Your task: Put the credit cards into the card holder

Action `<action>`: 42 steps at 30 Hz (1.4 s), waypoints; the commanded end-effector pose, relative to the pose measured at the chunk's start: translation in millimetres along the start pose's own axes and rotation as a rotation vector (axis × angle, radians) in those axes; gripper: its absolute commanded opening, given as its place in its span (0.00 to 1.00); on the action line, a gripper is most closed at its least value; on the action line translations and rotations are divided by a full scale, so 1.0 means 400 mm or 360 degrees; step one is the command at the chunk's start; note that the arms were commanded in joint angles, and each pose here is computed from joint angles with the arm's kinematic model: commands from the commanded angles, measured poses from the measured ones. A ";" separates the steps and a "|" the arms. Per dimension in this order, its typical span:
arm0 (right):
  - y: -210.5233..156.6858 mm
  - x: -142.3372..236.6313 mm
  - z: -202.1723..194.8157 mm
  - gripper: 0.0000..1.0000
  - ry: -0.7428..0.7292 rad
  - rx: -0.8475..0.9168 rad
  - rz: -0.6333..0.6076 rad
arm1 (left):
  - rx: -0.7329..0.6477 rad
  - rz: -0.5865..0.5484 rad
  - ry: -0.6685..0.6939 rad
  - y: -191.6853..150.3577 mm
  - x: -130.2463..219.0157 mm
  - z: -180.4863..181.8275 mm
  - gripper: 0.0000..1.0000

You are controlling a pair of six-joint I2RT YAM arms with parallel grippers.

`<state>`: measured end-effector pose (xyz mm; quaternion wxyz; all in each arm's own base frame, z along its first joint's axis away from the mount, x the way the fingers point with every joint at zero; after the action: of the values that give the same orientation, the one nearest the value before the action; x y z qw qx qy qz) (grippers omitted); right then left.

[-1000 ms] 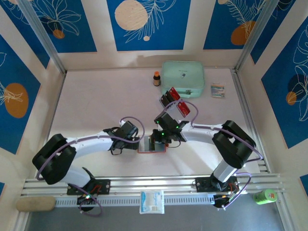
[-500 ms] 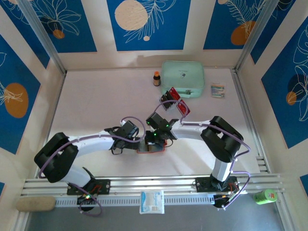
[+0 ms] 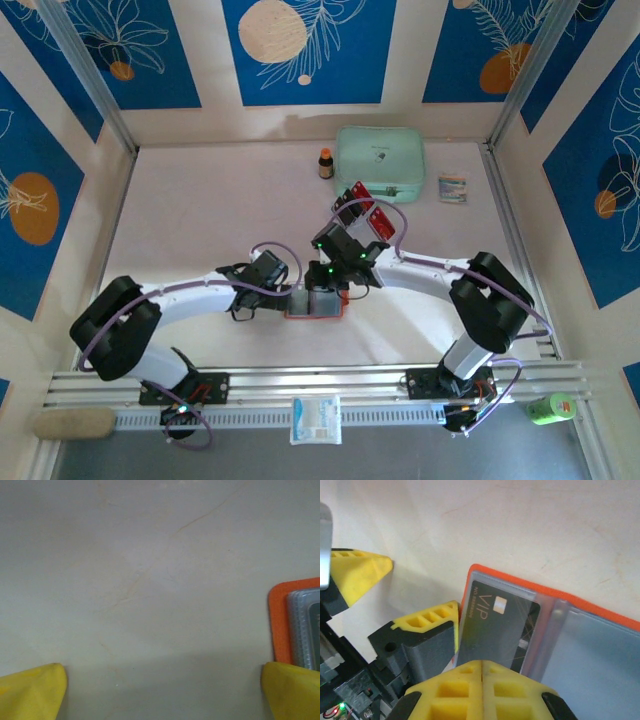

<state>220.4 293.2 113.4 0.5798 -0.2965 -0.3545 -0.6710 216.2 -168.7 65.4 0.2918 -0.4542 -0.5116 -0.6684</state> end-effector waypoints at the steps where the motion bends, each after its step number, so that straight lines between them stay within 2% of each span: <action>1: -0.021 -0.014 -0.044 0.00 -0.0093 -0.0049 0.0057 | -0.0008 -0.0030 0.0018 0.006 0.022 0.014 1.00; 10: -0.032 -0.057 -0.053 0.00 -0.0114 -0.0059 0.0119 | 0.0009 -0.0021 0.0098 -0.001 0.036 0.036 1.00; 20: -0.047 -0.082 -0.060 0.00 -0.0144 -0.0057 0.0160 | -0.0023 0.0068 0.0040 -0.026 -0.011 0.017 1.00; 32: -0.049 -0.105 -0.040 0.00 -0.0140 -0.0036 0.0203 | -0.0046 0.0082 0.0002 -0.027 -0.028 0.005 1.00; 37: -0.042 -0.084 -0.025 0.00 -0.0115 -0.0024 0.0183 | -0.0046 0.0074 0.0003 -0.026 -0.022 0.006 1.00; 42: -0.030 -0.011 -0.014 0.00 -0.0071 -0.0015 0.0089 | -0.0041 0.0044 0.0015 -0.014 0.002 0.012 1.00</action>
<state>210.3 295.4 76.8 0.5874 -0.3504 -0.3613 -0.6338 214.4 -164.8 63.1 0.2967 -0.4562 -0.4978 -0.6753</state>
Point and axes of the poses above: each hand's point on the last joint's axis, 136 mm out from that joint toward the fingers, its own x axis back along the fingers, its own z axis along the line the jaws close on, y = z × x, the point moved 5 cm from there along x, back along the fingers, and after that the axes turned 10 degrees about -x, right-handed, at the moved point
